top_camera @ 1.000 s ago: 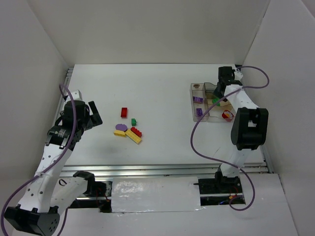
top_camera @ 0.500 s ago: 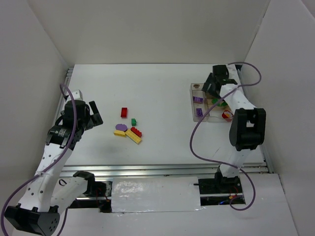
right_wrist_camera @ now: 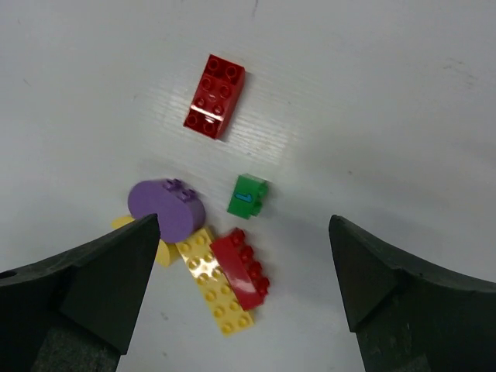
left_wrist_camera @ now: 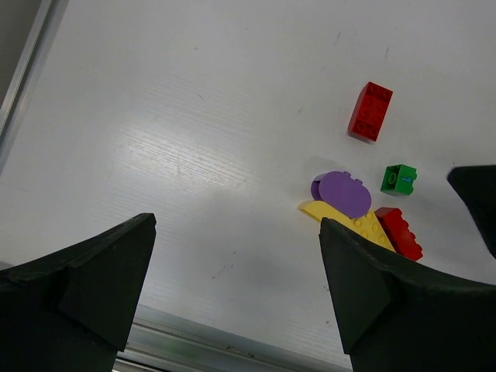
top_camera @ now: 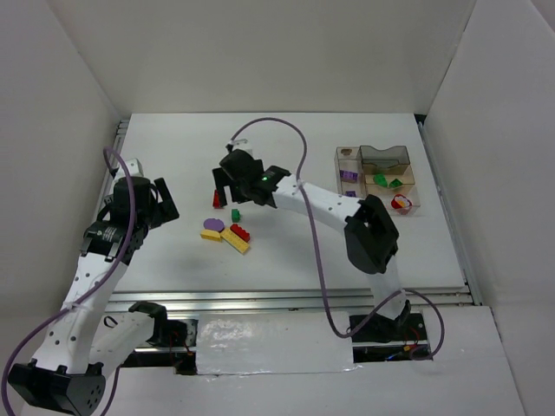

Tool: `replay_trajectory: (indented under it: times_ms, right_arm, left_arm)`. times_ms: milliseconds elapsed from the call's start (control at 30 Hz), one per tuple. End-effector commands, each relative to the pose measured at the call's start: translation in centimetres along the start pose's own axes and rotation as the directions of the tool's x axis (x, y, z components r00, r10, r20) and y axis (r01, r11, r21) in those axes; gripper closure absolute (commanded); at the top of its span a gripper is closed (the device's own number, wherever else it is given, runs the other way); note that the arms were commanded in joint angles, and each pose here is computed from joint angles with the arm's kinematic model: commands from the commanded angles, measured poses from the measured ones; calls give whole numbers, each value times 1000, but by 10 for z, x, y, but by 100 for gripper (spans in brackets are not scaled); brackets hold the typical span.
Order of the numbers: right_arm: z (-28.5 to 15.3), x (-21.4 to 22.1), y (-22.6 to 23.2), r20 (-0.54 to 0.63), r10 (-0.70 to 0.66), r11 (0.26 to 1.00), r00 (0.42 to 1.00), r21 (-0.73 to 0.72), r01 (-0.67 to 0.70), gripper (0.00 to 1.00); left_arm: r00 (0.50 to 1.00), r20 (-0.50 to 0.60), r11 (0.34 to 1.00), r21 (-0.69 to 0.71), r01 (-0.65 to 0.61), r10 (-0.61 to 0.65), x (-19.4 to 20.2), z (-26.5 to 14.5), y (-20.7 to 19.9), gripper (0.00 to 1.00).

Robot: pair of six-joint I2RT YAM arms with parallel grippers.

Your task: Sort the legos into containers by color

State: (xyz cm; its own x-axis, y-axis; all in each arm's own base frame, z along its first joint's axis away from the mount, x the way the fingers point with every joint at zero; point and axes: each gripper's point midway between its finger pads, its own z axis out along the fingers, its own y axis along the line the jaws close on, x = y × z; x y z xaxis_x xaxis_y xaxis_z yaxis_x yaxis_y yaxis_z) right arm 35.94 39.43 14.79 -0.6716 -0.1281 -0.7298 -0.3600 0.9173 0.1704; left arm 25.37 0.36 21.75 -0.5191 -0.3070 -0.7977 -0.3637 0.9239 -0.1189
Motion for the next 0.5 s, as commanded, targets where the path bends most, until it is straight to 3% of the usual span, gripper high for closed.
replay_trajectory:
  times_ms: [0,33,267,433,467]
  right_arm:
    - [18,-1,-5,-2,66,987,998,148,-65,3]
    - [18,-14,5,18,81,988,997,132,-82,4]
    - [61,18,5,-72,63,982,995,182,-49,13]
    - [75,55,1,-129,67,978,989,207,-39,27]
    - [76,58,3,-134,65,979,989,199,-38,35]
  left_arm:
    - [998,47,999,-4,33,-33,-12,-4,1,1]
    - [998,50,999,-3,34,-34,-12,-5,2,1]
    - [997,65,999,1,44,-44,-15,-8,2,0]
    - [996,73,999,5,45,-46,-16,-11,3,1]
    - [996,71,999,6,45,-45,-15,-10,3,0]
